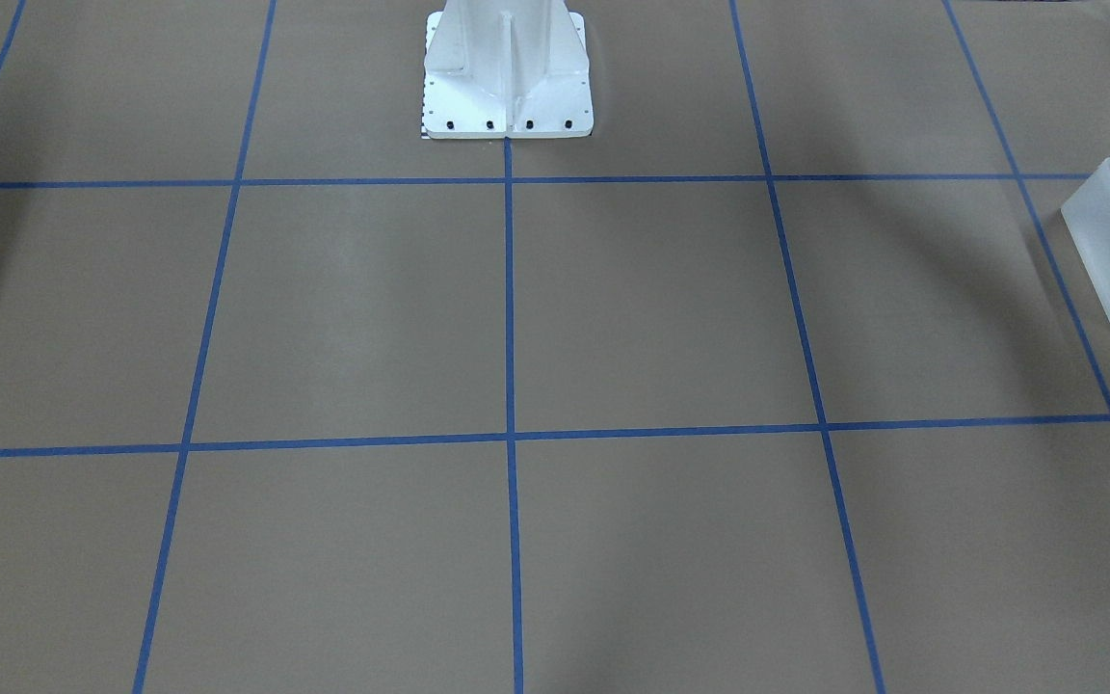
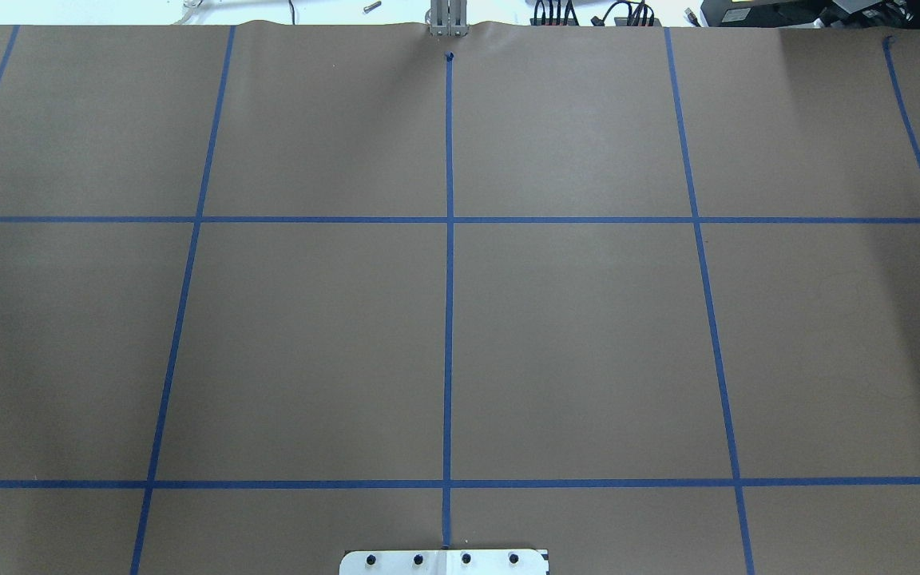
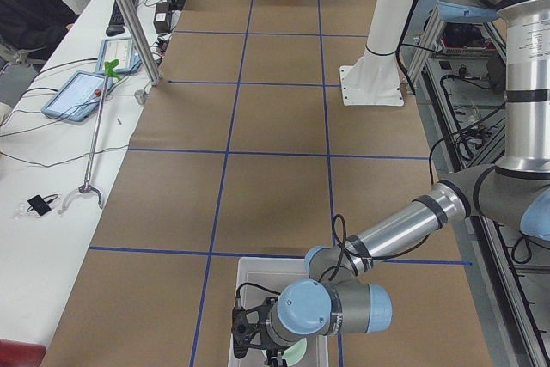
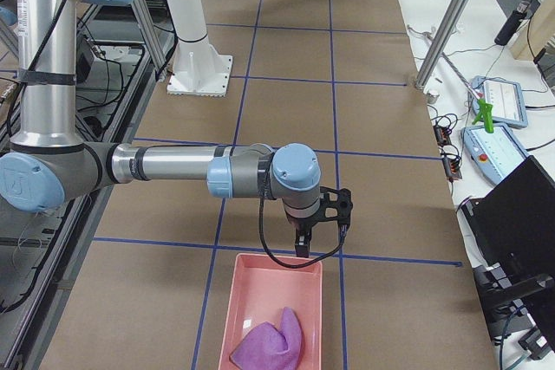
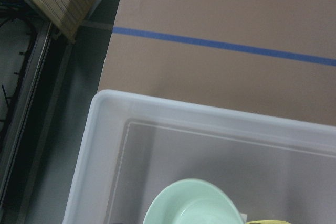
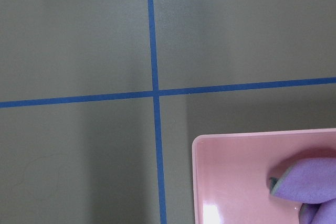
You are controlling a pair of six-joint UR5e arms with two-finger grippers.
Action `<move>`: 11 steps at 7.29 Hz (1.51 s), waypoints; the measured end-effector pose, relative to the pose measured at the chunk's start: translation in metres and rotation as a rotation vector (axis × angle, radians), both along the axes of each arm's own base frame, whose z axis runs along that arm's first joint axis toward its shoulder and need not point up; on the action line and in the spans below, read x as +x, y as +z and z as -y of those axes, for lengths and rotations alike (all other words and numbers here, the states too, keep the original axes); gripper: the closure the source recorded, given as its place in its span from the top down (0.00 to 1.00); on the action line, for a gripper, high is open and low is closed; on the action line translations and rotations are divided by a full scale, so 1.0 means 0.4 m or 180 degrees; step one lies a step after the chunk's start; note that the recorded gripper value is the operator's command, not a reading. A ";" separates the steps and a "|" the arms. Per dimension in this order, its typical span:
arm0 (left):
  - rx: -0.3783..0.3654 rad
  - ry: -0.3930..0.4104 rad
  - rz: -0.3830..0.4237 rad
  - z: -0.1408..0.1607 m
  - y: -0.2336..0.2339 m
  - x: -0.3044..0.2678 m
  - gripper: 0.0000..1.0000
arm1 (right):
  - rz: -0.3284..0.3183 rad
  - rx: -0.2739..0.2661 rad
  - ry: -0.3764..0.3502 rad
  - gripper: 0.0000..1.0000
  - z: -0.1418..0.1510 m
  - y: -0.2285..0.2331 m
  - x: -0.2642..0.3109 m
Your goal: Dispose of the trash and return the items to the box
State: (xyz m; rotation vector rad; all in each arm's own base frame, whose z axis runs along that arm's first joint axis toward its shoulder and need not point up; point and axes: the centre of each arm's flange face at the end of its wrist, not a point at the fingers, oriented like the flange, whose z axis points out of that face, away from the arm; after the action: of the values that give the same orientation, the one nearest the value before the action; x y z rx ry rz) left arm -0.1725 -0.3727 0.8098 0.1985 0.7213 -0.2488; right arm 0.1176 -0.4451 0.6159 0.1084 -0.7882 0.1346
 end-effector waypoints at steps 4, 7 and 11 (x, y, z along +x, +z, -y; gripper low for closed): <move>0.0510 0.0062 -0.0008 0.094 -0.181 -0.007 0.99 | -0.0001 -0.0028 -0.0001 1.00 -0.002 0.011 0.000; 0.0689 0.0356 -0.0030 0.250 -0.321 0.100 0.99 | 0.0000 -0.0080 -0.0003 1.00 -0.006 0.032 0.000; 0.0399 0.0487 -0.0206 0.326 -0.613 0.289 0.99 | 0.0013 -0.0149 -0.0003 1.00 -0.013 0.058 -0.001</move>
State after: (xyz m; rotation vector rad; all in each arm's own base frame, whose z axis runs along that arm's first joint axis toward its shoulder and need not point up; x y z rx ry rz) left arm -0.0570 -0.5031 0.5646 0.2540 0.8130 -0.0645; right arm 0.1171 -0.4399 0.6391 0.0635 -0.7886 0.1522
